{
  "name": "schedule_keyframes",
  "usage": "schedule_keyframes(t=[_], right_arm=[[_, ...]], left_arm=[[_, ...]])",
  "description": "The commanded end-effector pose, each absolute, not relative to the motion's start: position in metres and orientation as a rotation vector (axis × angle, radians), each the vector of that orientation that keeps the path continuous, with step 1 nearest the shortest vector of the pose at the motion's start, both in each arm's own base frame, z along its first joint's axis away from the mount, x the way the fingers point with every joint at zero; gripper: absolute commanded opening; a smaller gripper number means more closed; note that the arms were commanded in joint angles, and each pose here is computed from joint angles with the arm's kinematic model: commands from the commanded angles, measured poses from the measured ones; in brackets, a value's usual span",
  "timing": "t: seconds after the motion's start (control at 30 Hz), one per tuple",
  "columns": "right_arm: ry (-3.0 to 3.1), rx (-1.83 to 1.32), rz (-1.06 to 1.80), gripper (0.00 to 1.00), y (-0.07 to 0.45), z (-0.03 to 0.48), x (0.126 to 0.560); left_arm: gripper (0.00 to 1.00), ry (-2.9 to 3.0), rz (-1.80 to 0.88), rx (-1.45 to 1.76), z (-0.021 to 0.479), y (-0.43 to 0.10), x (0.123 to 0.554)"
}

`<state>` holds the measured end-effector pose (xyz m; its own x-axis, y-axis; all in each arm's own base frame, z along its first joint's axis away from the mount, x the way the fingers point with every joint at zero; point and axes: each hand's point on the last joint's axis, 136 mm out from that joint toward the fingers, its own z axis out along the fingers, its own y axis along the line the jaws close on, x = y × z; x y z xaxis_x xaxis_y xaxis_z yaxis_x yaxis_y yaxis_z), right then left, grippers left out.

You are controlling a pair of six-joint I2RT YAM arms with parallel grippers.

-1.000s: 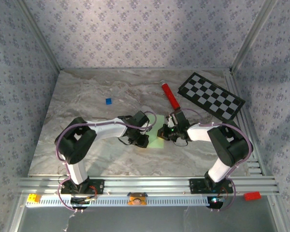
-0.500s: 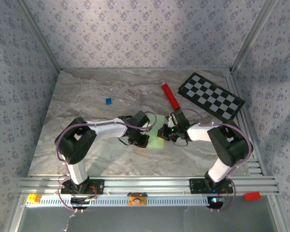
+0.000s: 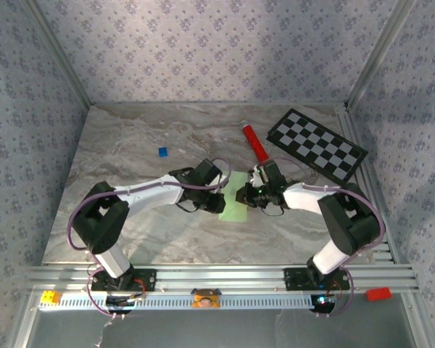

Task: Fold a paper plane with a square sheet of paper (pick it up from the middle)
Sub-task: Fold the triangle a second time at the center of the table, then turn over the paper at the center of the table.

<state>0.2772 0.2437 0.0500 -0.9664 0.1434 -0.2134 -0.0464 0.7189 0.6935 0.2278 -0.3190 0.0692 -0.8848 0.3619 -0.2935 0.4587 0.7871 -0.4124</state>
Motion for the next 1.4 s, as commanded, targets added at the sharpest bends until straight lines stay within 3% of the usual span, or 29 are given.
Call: schedule_keyframes(t=[0.0,0.23,0.53,0.6,1.37], right_arm=[[2.663,0.12,1.0,0.17,0.228,0.063,0.276],[2.678,0.312,0.957,0.2,0.202,0.056,0.245],[2.757,0.364,1.004,0.26,0.214,0.046,0.219],[2.769,0.382,0.992,0.32,0.216,0.042,0.216],[2.855,0.5,0.877,0.39,0.216,0.016,0.21]], left_arm=[[0.15,2.72,-0.812,0.658,0.085,-0.341,0.245],[0.13,2.758,-0.817,0.703,0.066,-0.353,0.26],[0.11,2.826,-0.732,0.672,0.029,-0.337,0.27],[0.11,2.851,-0.729,0.67,0.02,-0.333,0.266],[0.09,2.92,-0.76,0.583,0.005,-0.321,0.236]])
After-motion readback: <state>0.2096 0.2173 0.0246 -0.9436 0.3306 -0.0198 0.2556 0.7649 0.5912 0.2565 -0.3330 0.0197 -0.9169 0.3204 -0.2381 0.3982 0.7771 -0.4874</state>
